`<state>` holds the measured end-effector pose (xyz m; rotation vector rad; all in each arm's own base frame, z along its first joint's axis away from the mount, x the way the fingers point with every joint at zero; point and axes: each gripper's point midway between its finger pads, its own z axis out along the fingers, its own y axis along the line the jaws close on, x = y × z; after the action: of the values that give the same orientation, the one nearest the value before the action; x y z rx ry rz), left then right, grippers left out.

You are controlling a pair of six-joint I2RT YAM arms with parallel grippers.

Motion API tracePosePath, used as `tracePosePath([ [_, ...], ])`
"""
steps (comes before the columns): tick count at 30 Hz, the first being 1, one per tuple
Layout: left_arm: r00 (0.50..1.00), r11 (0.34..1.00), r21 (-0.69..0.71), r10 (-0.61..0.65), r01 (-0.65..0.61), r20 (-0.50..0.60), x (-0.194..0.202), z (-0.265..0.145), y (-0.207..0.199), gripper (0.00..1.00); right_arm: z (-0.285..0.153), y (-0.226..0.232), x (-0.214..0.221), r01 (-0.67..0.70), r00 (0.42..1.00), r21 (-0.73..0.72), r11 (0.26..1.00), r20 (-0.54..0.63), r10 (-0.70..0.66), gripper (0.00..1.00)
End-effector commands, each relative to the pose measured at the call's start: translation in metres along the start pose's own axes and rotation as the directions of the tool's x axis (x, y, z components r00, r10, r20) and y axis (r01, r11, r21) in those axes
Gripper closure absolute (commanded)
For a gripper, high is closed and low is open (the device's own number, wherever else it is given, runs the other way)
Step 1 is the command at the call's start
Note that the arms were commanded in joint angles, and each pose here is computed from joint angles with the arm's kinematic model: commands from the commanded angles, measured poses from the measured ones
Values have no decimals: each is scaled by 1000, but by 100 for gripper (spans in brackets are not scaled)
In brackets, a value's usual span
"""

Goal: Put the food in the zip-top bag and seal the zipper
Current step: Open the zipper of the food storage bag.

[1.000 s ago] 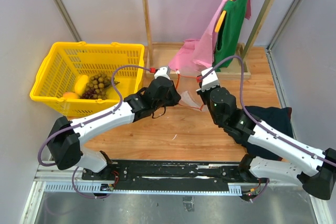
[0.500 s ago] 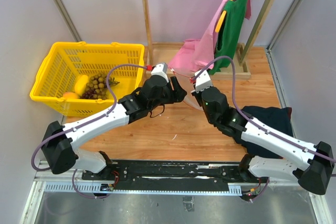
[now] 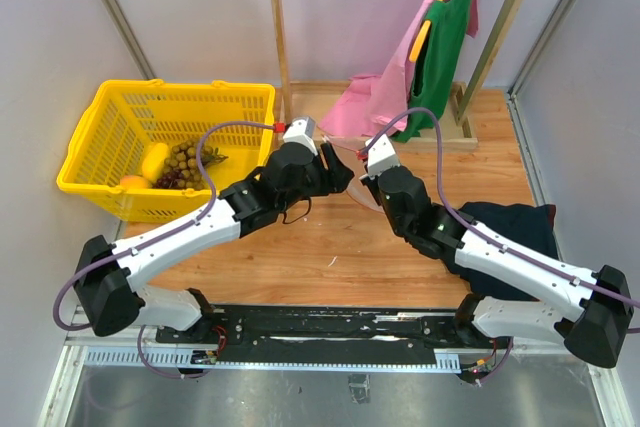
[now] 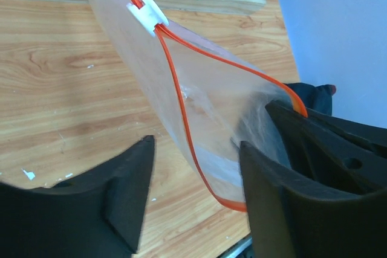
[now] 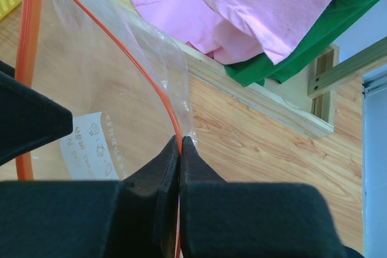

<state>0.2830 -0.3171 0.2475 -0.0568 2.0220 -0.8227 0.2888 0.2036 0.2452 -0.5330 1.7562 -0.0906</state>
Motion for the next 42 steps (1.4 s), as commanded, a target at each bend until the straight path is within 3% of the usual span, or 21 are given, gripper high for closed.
tracePosePath([
  [1,1000,999,-41,22,-22,-14,10,10,10,48,-4,7,-10,-32,999,-32,999,16,32,99],
  [5,999,997,-66,30,-31,-21,12,12,15,77,-5,5,-6,-28,1000,-24,999,2,28,99],
  [8,999,996,-87,33,-34,-18,12,11,19,99,-8,1,1,-9,1000,-10,1000,-22,8,91],
  [22,999,993,-108,42,-44,-25,14,10,25,100,-36,-25,33,31,994,22,999,-106,-28,79],
  [28,998,991,-124,48,-54,-46,20,10,30,99,-41,-35,28,21,996,55,998,-92,-16,99],
  [42,988,996,-68,42,-53,-152,54,30,26,97,-39,-31,0,-45,998,31,999,-32,46,99],
])
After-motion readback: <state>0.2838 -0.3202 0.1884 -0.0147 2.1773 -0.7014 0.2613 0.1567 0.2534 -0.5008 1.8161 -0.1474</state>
